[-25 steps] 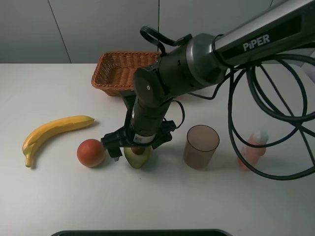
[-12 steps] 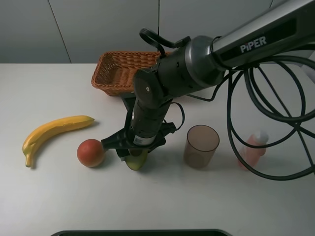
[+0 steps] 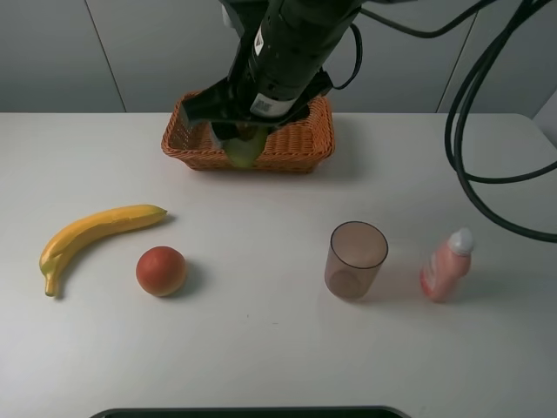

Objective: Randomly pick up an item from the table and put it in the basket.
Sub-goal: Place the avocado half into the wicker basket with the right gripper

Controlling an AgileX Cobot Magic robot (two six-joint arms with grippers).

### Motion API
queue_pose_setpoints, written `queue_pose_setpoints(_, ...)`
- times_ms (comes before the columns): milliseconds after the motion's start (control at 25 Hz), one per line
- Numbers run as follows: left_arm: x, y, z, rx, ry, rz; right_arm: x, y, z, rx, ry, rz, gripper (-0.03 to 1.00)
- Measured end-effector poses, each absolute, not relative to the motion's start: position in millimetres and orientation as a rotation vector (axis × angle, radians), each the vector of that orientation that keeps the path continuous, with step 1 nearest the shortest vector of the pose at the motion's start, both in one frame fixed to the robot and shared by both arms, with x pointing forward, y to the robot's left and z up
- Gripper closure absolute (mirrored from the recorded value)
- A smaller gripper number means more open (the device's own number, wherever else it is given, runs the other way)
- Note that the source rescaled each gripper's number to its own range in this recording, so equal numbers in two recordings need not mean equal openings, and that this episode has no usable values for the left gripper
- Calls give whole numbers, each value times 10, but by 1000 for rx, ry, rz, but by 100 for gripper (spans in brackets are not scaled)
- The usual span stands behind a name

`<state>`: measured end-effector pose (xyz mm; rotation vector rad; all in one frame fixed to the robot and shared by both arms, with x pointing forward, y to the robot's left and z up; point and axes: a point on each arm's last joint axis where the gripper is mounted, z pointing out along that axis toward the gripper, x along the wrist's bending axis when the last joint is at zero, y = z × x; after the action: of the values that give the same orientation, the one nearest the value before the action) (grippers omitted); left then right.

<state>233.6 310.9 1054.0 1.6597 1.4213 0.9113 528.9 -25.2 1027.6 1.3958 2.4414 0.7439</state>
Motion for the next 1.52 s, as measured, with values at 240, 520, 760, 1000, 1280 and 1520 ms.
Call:
queue_pose_setpoints(240,2336,3109,10540,1660,1421,911,5965,-454,10365,1277,2263,830,97)
queue_pose_setpoints(520,2336,3109,10540,1660,1421,911,6447,-460,9802,1318,2248,777,97)
queue_pose_setpoints(760,2336,3109,10540,1660,1421,911,6593,-483,9244,1369,2301,661,97)
queue_pose_setpoints(1000,2336,3109,10540,1660,1421,911,6594,-475,9219,1389,2304,661,97)
queue_pose_setpoints(1280,2336,3109,10540,1660,1421,911,6565,-489,9503,1367,2280,714,0)
queue_pose_setpoints(1520,2336,3109,10540,1660,1421,911,6390,-622,10152,1336,2255,717,-2)
